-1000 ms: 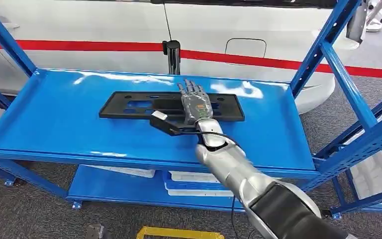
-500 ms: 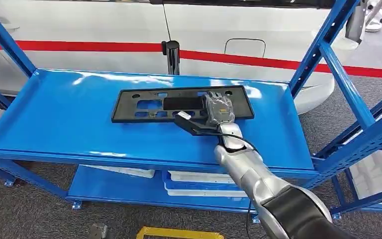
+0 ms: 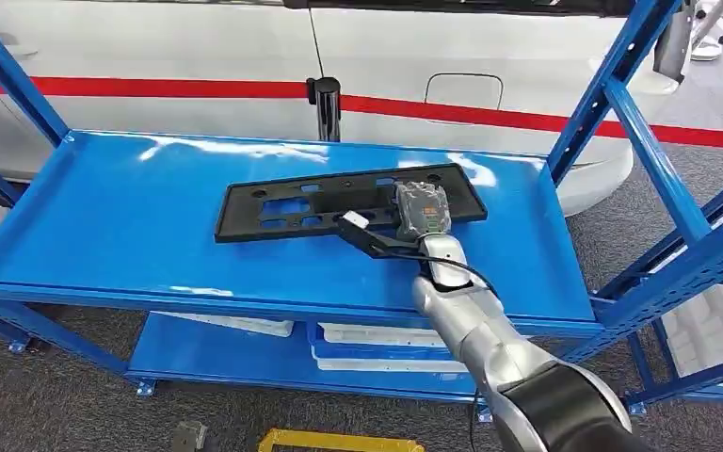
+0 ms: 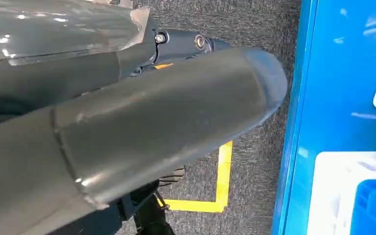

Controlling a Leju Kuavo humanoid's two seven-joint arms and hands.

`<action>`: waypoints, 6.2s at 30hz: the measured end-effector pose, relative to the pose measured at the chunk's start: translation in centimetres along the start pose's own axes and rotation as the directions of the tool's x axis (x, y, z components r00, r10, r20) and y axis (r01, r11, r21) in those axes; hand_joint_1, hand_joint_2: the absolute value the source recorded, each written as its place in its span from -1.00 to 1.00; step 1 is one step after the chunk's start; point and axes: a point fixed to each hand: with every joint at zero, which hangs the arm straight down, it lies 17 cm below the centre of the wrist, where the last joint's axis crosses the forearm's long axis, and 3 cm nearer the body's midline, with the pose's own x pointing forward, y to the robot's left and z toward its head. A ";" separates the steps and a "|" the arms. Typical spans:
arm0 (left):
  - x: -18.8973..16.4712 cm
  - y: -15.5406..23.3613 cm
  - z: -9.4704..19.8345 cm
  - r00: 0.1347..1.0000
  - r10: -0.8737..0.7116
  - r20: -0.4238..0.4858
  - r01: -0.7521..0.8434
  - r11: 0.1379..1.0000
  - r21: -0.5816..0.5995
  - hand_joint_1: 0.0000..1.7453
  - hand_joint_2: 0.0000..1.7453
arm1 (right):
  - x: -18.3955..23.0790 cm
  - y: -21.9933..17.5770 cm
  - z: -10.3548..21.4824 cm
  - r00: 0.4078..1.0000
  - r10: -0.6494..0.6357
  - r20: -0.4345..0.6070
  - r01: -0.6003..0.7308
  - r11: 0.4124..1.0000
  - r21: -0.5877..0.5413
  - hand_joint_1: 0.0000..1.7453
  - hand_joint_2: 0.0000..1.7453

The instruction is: Take the parts from the cabinet and place them on the table.

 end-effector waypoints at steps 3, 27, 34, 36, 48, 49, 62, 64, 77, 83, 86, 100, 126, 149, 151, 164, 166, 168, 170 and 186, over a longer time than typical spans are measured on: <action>0.0 0.0 0.0 1.000 -0.002 0.001 0.002 1.000 -0.001 -1.00 -1.00 | 0.5 -0.3 0.1 0.999 -0.030 0.015 0.030 0.999 -0.012 1.00 1.00; 5.8 1.6 0.0 0.951 0.144 0.272 -0.165 0.985 0.056 -1.00 1.00 | 9.2 -17.2 1.6 0.812 -0.435 0.388 0.545 0.803 -0.242 1.00 1.00; 6.7 1.5 0.1 0.938 0.156 0.310 -0.179 0.983 0.048 -1.00 1.00 | 10.0 -25.1 4.9 0.748 -0.383 0.542 0.616 0.704 -0.353 1.00 1.00; 6.7 1.5 0.1 0.937 0.159 0.311 -0.182 0.982 0.048 -1.00 1.00 | 10.4 -26.8 6.2 0.736 -0.352 0.579 0.624 0.684 -0.377 1.00 1.00; 6.9 1.4 0.1 0.935 0.162 0.315 -0.186 0.981 0.048 -1.00 1.00 | 12.6 -30.5 10.8 0.659 -0.286 0.696 0.675 0.633 -0.379 1.00 1.00; 6.9 1.3 0.2 0.933 0.171 0.315 -0.194 0.980 0.044 -1.00 1.00 | 12.6 -30.5 11.1 0.653 -0.291 0.700 0.681 0.630 -0.373 1.00 1.00; 6.7 0.9 0.2 0.936 0.175 0.306 -0.193 0.981 0.029 -1.00 1.00 | 13.8 -29.8 12.0 0.617 -0.306 0.725 0.698 0.638 -0.324 1.00 1.00; 6.7 0.9 0.2 0.936 0.176 0.306 -0.193 0.981 0.027 -1.00 1.00 | 13.9 -29.8 12.0 0.615 -0.307 0.726 0.699 0.639 -0.322 1.00 1.00; 6.0 1.3 0.5 0.931 0.207 0.301 -0.231 0.972 0.044 -1.00 1.00 | 14.6 -29.9 11.2 0.580 -0.345 0.738 0.722 0.637 -0.269 1.00 1.00; 5.8 1.4 0.6 0.931 0.209 0.300 -0.234 0.971 0.048 -1.00 1.00 | 15.1 -30.1 10.9 0.561 -0.361 0.745 0.736 0.629 -0.250 1.00 1.00; 5.7 1.6 0.6 0.930 0.212 0.300 -0.238 0.970 0.050 -1.00 1.00 | 15.3 -30.2 10.8 0.545 -0.374 0.750 0.749 0.620 -0.235 1.00 1.00; 5.6 1.7 0.8 0.924 0.226 0.308 -0.251 0.967 0.042 -1.00 1.00 | 15.1 -30.1 10.8 0.520 -0.406 0.752 0.773 0.597 -0.212 1.00 1.00; 5.9 1.5 0.8 0.934 0.161 0.318 -0.182 0.983 0.037 -1.00 1.00 | 13.8 -29.0 11.2 0.531 -0.433 0.728 0.788 0.569 -0.237 1.00 1.00; 5.4 1.1 1.1 0.935 0.176 0.309 -0.192 0.981 0.021 -1.00 1.00 | 12.3 -28.3 10.7 0.540 -0.456 0.708 0.795 0.552 -0.251 1.00 1.00; 5.4 0.9 1.1 0.934 0.178 0.309 -0.192 0.981 0.014 -1.00 1.00 | 12.0 -27.7 10.7 0.547 -0.463 0.698 0.792 0.555 -0.253 1.00 1.00; 7.0 0.0 0.8 0.915 0.236 0.329 -0.241 0.970 -0.026 -1.00 1.00 | 11.0 -27.1 10.8 0.561 -0.465 0.685 0.788 0.553 -0.271 1.00 1.00; 7.0 0.2 0.8 0.913 0.244 0.328 -0.251 0.968 -0.020 -1.00 1.00 | 10.9 -26.9 10.8 0.565 -0.466 0.681 0.786 0.556 -0.272 1.00 1.00; 7.0 0.3 0.8 0.911 0.249 0.330 -0.257 0.966 -0.018 -1.00 1.00 | 10.8 -26.7 10.7 0.567 -0.466 0.679 0.784 0.558 -0.271 1.00 1.00; 7.2 0.3 0.7 0.910 0.248 0.331 -0.256 0.966 -0.019 -1.00 1.00 | 10.8 -26.8 10.7 0.566 -0.465 0.680 0.785 0.556 -0.273 1.00 1.00; 10.0 0.4 -0.1 0.903 0.205 0.377 -0.205 0.978 -0.040 -1.00 1.00 | 9.6 -24.3 11.1 0.577 -0.502 0.644 0.788 0.548 -0.279 1.00 1.00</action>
